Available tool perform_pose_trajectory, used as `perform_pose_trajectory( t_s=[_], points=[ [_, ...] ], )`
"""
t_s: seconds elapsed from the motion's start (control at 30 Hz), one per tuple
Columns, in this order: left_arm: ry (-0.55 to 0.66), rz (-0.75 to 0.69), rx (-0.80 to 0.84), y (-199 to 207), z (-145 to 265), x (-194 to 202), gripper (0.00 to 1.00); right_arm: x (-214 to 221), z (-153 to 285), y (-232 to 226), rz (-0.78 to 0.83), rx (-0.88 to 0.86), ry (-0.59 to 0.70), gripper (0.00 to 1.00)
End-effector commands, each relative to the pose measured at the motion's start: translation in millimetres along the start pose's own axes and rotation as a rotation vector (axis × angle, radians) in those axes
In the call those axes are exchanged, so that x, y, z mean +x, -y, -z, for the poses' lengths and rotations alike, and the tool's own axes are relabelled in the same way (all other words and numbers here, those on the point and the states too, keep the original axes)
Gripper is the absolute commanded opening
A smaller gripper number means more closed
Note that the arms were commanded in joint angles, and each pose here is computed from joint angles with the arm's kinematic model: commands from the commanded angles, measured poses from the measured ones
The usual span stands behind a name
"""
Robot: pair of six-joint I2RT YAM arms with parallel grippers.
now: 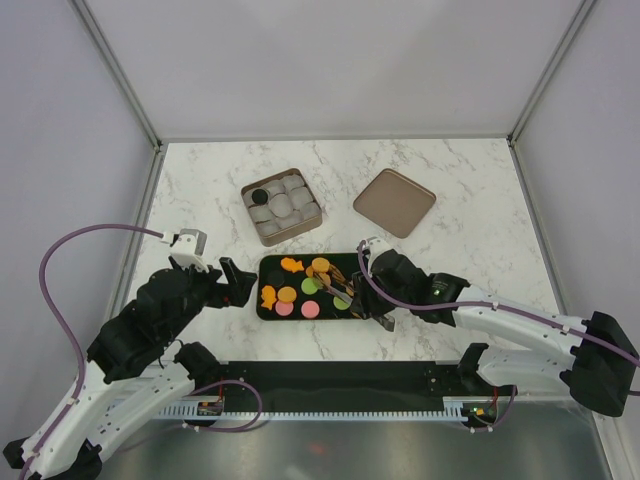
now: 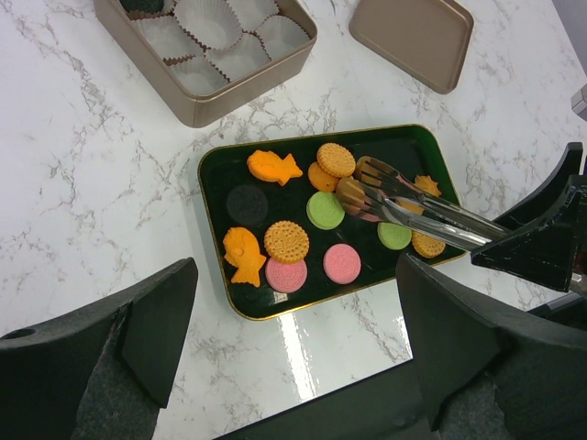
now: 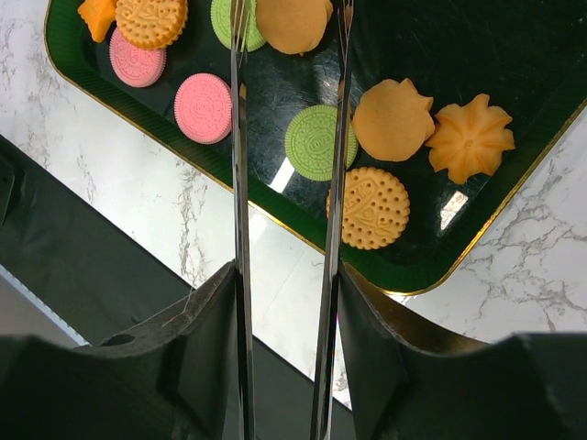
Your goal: Pack the cookies
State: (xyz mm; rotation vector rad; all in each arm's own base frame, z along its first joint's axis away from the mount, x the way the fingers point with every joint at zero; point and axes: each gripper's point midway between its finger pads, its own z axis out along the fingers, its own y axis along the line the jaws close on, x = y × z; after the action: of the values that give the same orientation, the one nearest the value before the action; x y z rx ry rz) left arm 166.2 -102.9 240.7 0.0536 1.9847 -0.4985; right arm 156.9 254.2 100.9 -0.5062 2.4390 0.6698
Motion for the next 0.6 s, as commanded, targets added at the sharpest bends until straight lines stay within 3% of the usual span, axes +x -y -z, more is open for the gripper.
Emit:
perform_pose_trajectory(
  t_s=[0.0,0.3,0.57],
  points=[
    [0.024,0.018,0.017,5,-2,-6,0.97,-8,-2,-9,-0.008,-0.033,0.033,0.52],
    [0.03,0.02,0.018,5,-2,-8,0.97,-10,0,-9,0.009,-0.022,0.031,0.4],
    [0.034,0.021,0.019,5,0,-8,0.97,-46,46,-14,0.048,0.01,0.115,0.34]
  ],
)
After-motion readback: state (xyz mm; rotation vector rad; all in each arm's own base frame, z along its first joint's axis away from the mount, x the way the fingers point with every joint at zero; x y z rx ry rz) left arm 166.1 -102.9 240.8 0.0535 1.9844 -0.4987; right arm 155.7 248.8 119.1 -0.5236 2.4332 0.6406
